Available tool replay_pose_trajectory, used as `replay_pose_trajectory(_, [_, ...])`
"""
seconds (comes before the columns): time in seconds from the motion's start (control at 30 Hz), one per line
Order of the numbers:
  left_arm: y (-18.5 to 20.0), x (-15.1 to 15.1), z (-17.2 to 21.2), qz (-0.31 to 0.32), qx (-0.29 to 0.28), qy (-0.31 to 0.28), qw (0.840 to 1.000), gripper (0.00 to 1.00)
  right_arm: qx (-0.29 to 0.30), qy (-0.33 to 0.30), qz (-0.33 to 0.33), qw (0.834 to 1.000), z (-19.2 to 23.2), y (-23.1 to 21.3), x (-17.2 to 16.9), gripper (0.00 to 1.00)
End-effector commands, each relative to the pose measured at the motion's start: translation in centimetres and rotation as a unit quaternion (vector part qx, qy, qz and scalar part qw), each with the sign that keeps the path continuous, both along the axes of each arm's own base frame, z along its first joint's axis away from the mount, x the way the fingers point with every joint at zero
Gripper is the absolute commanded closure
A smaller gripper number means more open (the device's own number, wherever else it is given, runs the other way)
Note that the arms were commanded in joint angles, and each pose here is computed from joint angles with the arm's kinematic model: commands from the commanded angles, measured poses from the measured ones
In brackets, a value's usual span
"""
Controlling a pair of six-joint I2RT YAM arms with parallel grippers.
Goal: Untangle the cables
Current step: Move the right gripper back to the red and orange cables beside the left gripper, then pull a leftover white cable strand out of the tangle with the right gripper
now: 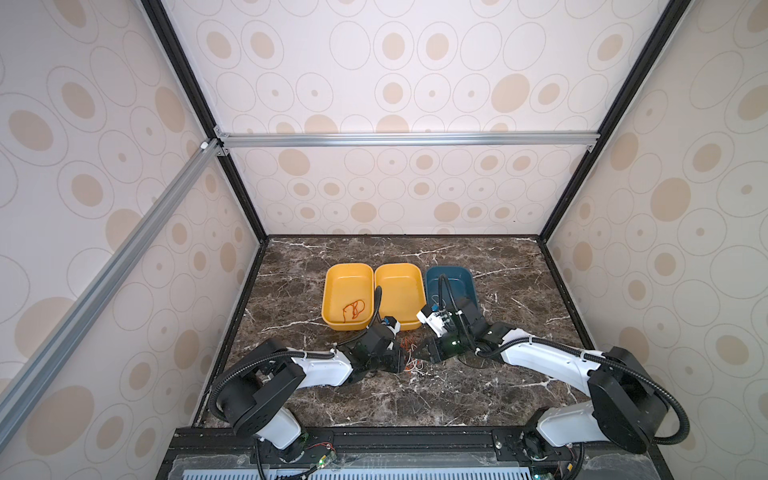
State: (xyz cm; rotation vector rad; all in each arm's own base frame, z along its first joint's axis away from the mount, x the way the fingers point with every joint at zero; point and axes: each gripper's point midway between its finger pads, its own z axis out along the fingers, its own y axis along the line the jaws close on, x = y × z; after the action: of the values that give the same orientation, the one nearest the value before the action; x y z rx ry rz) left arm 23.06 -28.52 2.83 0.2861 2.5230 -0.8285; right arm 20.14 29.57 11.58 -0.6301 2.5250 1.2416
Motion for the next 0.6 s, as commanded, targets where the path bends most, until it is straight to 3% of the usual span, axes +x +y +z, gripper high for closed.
replay_pose_trajectory(0.0, [0.8, 0.2, -0.5, 0.018, 0.01, 0.007, 1.0, 0.6, 0.016, -0.018, 0.025, 0.999, 1.5, 0.1, -1.0, 1.0])
replay_pose_trajectory(0.37, [3.0, 0.2, -1.3, 0.05, 0.036, 0.012, 0.998, 0.78, 0.042, -0.054, -0.008, 0.998, 6.0, -2.3, -0.2, 1.0])
replay_pose_trajectory(0.57, [4.2, 0.0, -1.6, 0.065, 0.049, 0.014, 0.997, 0.79, 0.047, -0.069, -0.06, 0.995, 7.8, -5.4, 1.2, 1.0])
